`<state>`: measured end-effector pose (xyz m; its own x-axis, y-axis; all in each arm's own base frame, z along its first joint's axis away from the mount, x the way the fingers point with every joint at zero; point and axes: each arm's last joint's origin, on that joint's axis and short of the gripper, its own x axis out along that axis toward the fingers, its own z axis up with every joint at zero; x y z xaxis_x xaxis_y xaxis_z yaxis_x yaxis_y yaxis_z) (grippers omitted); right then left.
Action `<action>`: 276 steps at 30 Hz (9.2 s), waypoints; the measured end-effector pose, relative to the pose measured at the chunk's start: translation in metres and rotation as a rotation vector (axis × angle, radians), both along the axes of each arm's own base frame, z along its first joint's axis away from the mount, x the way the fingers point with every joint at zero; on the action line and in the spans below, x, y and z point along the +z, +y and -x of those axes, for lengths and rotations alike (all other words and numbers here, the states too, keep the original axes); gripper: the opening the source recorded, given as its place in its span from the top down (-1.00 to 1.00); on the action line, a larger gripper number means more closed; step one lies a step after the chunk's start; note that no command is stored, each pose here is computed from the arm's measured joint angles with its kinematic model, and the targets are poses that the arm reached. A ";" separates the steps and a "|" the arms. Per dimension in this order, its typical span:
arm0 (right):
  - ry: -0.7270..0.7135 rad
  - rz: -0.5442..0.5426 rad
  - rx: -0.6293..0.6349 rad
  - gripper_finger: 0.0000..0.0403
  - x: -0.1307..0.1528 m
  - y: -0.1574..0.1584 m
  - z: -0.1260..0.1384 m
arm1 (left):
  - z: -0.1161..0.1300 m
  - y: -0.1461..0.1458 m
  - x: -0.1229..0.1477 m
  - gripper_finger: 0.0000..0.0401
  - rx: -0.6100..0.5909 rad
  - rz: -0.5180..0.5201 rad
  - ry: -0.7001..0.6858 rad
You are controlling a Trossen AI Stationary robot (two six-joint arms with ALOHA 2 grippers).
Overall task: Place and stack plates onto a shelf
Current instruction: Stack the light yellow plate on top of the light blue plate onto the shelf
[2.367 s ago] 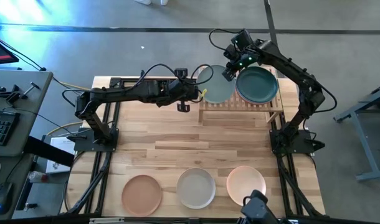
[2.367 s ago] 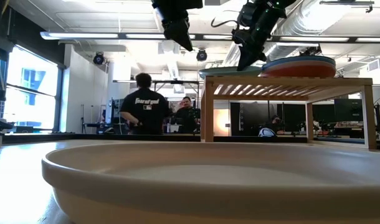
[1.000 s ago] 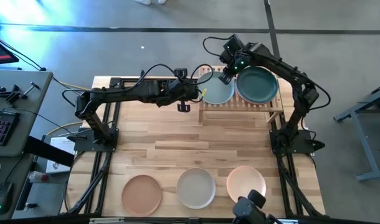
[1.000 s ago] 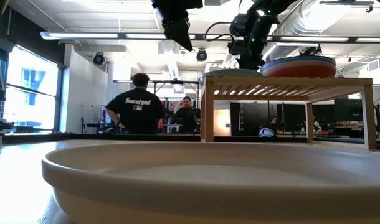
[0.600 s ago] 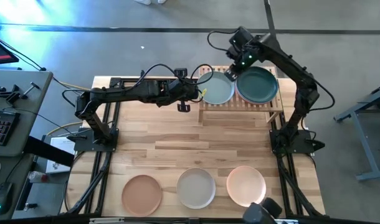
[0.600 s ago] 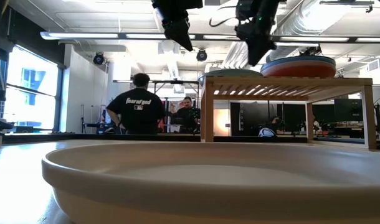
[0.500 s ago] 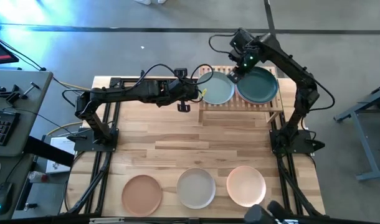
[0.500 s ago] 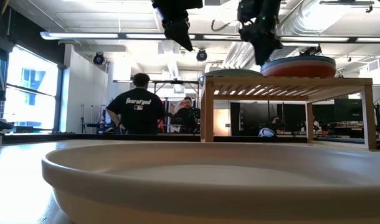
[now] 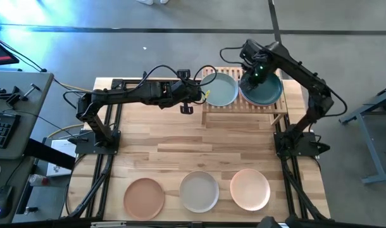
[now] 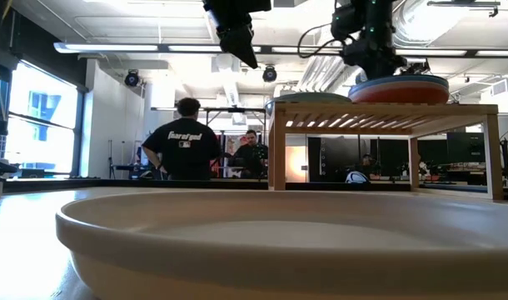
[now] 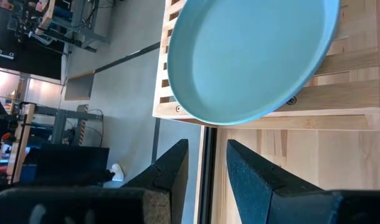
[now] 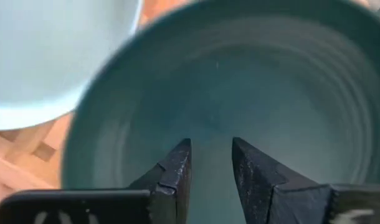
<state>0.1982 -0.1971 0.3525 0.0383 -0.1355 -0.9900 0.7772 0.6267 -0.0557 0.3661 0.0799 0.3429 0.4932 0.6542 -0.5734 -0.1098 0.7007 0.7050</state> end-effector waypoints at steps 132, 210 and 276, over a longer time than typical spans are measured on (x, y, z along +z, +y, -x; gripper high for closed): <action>-0.098 -0.229 0.010 0.63 0.013 0.226 -0.092 | 0.034 -0.008 -0.025 0.51 0.182 0.345 0.222; -0.007 -0.322 0.385 0.46 -0.210 0.480 -0.024 | 0.026 -0.009 -0.023 0.51 0.425 0.602 -0.089; -0.182 0.009 0.597 1.00 -0.007 0.387 -0.025 | 0.039 -0.002 -0.027 0.51 0.542 0.621 -0.013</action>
